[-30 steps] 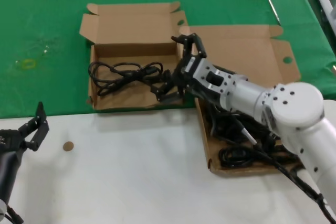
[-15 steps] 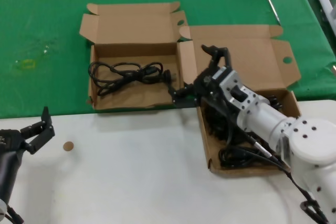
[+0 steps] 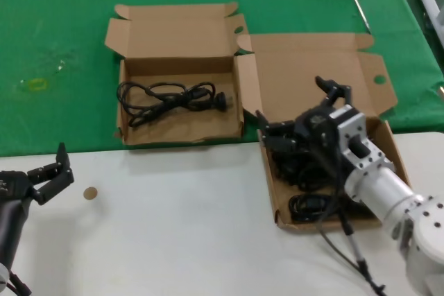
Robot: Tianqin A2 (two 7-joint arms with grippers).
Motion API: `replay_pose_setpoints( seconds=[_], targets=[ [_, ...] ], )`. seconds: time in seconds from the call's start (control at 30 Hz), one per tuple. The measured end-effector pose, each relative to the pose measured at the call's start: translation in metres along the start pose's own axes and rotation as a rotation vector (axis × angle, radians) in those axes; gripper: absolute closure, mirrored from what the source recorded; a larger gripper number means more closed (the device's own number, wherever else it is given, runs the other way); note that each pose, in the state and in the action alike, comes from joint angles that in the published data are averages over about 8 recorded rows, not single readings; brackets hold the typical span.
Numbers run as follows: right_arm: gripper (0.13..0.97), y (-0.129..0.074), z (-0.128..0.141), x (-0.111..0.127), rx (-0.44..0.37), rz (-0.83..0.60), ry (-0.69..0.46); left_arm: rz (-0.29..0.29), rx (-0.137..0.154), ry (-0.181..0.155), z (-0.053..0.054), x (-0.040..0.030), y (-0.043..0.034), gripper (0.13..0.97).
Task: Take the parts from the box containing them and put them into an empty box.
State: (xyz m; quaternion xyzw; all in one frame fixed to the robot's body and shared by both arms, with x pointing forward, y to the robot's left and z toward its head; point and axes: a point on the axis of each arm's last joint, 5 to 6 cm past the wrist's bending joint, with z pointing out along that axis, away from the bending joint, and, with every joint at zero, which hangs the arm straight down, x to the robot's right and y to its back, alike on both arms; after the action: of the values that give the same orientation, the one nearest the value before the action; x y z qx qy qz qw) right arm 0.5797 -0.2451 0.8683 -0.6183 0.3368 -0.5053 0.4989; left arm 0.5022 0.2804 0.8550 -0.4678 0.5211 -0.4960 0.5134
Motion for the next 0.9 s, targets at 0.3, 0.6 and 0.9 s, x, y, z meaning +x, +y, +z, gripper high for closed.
replay_pose_setpoints(
  seconds=[0.3, 0.6, 0.9],
  targets=[
    [0.130, 0.010, -0.037, 0.004, -0.017, 0.109, 0.114, 0.000, 0.000, 0.000, 0.000, 0.0000, 0.0000, 0.135],
    [0.130, 0.015, -0.066, 0.008, -0.029, 0.186, 0.203, -0.001, 0.000, 0.000, 0.000, 0.0000, 0.0000, 0.132],
    [0.130, 0.015, -0.068, 0.008, -0.030, 0.192, 0.210, 0.000, 0.000, 0.000, 0.000, 0.0000, 0.0000, 0.132]
  ],
)
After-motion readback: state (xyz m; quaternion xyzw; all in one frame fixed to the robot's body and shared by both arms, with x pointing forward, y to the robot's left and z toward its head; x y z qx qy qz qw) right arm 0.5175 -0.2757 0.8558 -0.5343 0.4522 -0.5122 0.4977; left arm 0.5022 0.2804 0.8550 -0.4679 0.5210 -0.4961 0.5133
